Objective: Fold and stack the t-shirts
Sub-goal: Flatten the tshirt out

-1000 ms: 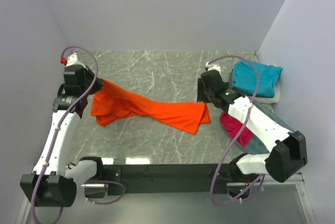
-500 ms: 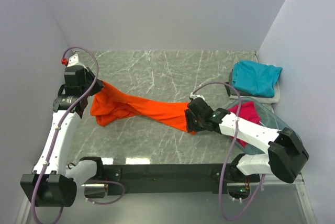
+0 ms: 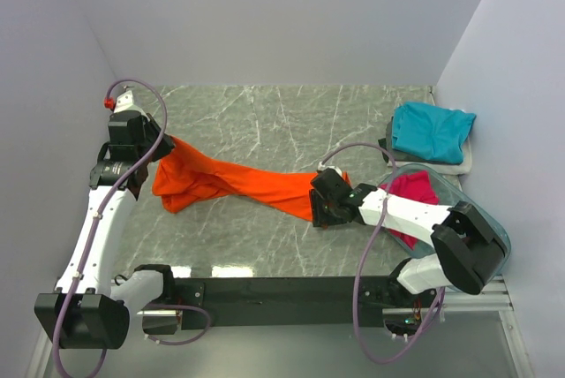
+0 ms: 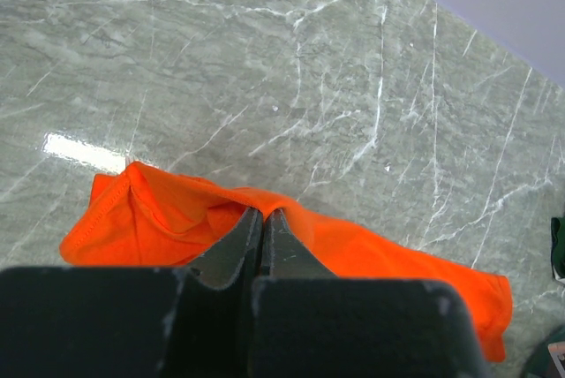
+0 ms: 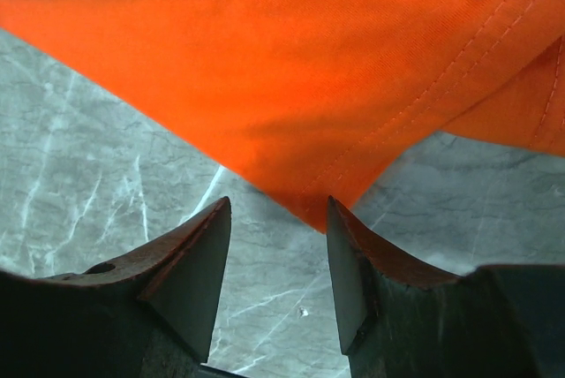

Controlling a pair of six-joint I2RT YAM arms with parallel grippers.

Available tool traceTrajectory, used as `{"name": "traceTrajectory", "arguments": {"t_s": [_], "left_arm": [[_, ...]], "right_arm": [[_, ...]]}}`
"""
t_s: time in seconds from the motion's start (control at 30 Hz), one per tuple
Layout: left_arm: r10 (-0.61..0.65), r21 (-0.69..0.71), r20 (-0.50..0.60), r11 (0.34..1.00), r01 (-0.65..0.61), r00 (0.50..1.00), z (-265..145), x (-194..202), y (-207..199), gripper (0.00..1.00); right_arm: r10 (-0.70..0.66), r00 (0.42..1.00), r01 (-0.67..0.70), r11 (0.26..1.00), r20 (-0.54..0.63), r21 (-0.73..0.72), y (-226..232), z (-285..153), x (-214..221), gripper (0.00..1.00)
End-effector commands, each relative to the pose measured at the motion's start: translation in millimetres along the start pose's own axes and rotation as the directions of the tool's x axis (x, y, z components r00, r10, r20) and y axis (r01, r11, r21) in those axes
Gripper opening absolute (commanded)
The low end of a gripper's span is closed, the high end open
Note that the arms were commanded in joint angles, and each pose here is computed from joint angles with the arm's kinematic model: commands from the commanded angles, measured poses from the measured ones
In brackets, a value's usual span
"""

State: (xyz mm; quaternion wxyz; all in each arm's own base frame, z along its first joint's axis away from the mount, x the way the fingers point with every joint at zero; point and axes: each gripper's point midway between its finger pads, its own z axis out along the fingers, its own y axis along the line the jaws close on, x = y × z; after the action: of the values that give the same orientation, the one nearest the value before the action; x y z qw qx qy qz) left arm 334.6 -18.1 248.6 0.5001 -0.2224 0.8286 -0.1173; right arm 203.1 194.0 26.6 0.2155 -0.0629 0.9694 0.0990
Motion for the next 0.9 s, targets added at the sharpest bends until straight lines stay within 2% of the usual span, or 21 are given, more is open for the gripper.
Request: {"name": "traceTrajectory", "arguments": {"t_s": [0.0,0.57,0.63,0.73,0.77,0.83,0.87], "left_arm": [[0.012,0.018,0.03,1.0,-0.013,0.999,-1.8,-8.2,-2.7,0.01],[0.014,0.018,0.025,1.0,-0.015,1.0,-0.6,-7.3,-2.1,0.0],[0.014,0.021,0.023,1.0,-0.014,1.0,-0.2,-7.2,-2.4,0.01],[0.013,0.022,0.021,1.0,-0.013,1.0,-0.2,-6.9,-2.3,0.0],[0.014,0.023,0.02,1.0,-0.014,1.0,-0.3,-6.6,-2.7,0.01],[0.015,0.023,0.02,1.0,-0.016,1.0,-0.5,-6.3,-2.5,0.01],[0.015,0.023,0.024,1.0,-0.016,1.0,-1.3,-7.0,-2.5,0.0]], "right_arm": [[0.014,1.0,-0.015,1.0,0.027,0.02,-2.2,5.1,-3.1,0.55],[0.01,1.0,-0.008,0.996,-0.028,0.087,-16.8,19.6,18.7,0.54],[0.01,0.999,-0.007,0.996,-0.031,0.089,-17.4,22.1,20.9,0.51],[0.007,0.999,-0.003,0.995,-0.039,0.097,-18.6,23.0,22.6,0.31],[0.004,0.999,0.0,0.994,-0.04,0.106,-20.0,22.7,22.6,0.17],[0.004,1.0,-0.001,0.995,-0.029,0.105,-19.6,20.4,20.2,0.04],[0.004,1.0,-0.001,0.994,-0.026,0.112,-21.6,19.3,19.8,0.0]]}}
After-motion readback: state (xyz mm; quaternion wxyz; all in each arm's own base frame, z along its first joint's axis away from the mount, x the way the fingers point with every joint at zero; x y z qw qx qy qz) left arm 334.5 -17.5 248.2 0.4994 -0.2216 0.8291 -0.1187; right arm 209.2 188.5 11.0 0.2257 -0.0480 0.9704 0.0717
